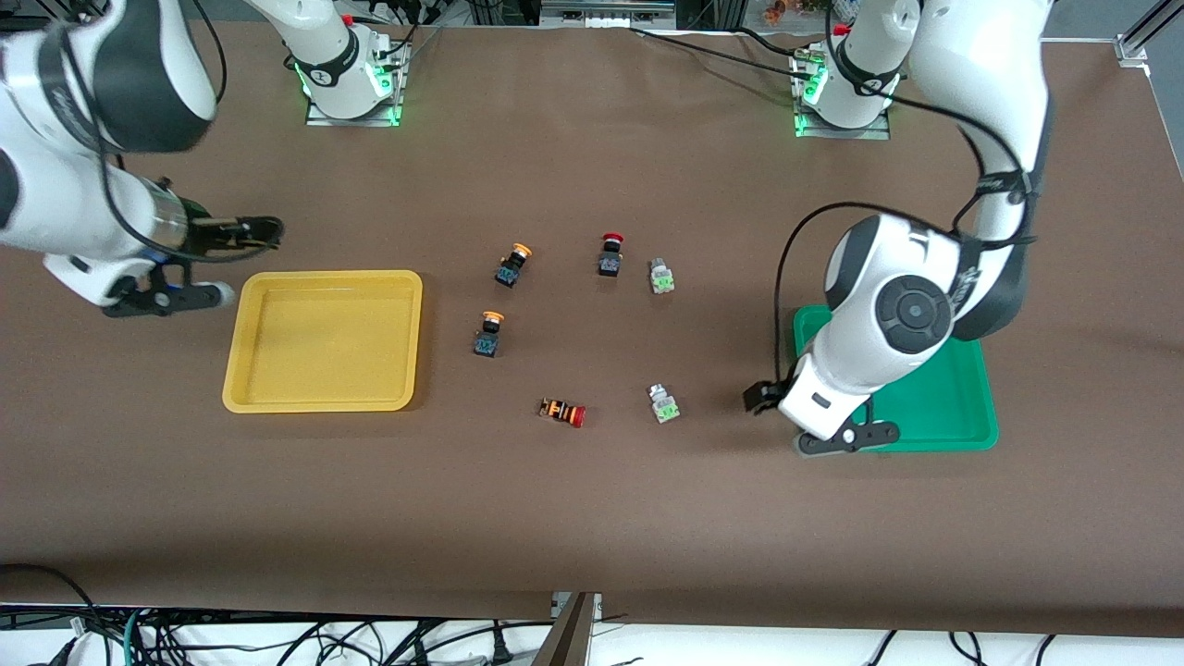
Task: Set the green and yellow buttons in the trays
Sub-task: 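Reach the blue button with the right gripper, the green button with the left, then grasp and lift the blue and green buttons with the right and left grippers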
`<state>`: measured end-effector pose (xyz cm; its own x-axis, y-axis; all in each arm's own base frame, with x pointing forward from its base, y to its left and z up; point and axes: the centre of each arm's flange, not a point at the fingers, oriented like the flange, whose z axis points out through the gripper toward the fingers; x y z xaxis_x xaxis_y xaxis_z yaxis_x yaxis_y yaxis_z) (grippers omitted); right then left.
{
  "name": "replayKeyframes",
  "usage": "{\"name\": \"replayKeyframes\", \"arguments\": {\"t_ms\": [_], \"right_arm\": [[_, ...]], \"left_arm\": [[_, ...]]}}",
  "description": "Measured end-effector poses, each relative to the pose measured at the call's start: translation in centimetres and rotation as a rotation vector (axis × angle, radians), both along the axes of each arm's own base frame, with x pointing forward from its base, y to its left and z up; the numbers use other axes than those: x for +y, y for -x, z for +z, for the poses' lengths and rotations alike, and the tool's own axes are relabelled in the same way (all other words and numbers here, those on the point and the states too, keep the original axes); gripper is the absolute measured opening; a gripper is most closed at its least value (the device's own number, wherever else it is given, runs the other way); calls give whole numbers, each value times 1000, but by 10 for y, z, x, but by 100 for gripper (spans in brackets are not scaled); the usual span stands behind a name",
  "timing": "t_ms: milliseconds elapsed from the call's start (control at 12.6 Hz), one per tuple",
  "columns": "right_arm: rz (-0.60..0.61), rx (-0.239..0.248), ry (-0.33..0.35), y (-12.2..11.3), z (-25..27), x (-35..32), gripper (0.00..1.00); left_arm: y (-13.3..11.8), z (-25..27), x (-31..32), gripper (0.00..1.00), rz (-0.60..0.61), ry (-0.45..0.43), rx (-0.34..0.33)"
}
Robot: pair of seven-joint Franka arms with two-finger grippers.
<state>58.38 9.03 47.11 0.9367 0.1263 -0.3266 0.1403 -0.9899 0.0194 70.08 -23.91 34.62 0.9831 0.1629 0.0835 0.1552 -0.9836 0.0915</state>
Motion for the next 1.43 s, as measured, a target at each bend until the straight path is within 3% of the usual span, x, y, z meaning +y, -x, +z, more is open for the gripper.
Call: {"name": "replayKeyframes", "arguments": {"t_ms": [159,318,477,636,954,1430], "right_arm": [[-66,6,-28,-3,-38,29,100],[-171,13,-19,-1,-81,62,100],[-262,4,0,7,-123,107,100],[-344,-15,10,24,-157,153,100],[-492,-32,22,49,-213,221,100],[-507,-17,16,73,-278,263,100]], "left_arm": [[-3,-34,-30,100,-23,29,-65],[11,-75,-76,100,-27,49,-79],[26,-112,-105,100,-42,44,-53],[25,-138,-98,100,4,58,-18],[35,-140,-119,100,155,160,44],[44,-154,-130,100,99,80,25]]}}
